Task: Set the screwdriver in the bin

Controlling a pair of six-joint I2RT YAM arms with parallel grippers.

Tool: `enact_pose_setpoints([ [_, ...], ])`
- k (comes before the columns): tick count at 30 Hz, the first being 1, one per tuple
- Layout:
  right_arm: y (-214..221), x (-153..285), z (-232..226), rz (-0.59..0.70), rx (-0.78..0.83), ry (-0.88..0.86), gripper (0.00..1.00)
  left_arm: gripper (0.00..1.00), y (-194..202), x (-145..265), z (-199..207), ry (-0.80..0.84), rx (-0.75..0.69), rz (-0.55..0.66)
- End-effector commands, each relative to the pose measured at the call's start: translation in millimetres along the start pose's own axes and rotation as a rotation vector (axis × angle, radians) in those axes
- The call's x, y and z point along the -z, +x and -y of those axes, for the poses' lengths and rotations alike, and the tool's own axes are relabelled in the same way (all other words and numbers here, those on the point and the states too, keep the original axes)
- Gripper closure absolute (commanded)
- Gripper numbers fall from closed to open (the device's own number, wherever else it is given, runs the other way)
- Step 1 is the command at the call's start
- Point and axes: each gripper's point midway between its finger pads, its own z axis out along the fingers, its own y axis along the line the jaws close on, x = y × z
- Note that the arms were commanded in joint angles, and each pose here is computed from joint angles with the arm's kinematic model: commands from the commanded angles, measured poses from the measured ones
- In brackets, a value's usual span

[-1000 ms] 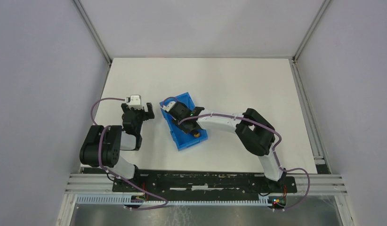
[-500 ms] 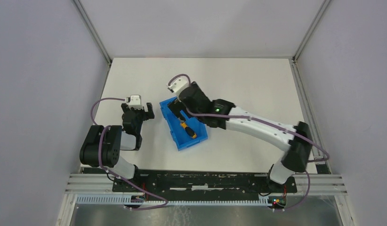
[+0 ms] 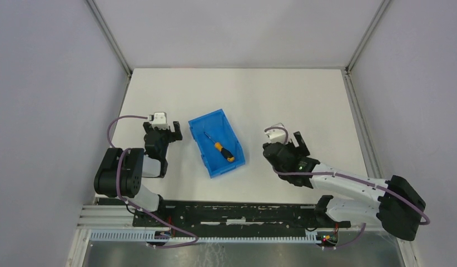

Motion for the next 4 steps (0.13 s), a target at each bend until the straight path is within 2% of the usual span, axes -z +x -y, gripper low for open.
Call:
enact_pose_setpoints([
  [1,22,-4,17,0.053,-0.127,0.125,0.02,0.00,-12,-1,0,0.001,0.035,0.041],
  [4,33,-6,18,0.051,-0.163,0.145,0.02,0.00,-12,-1,0,0.001,0.035,0.040],
])
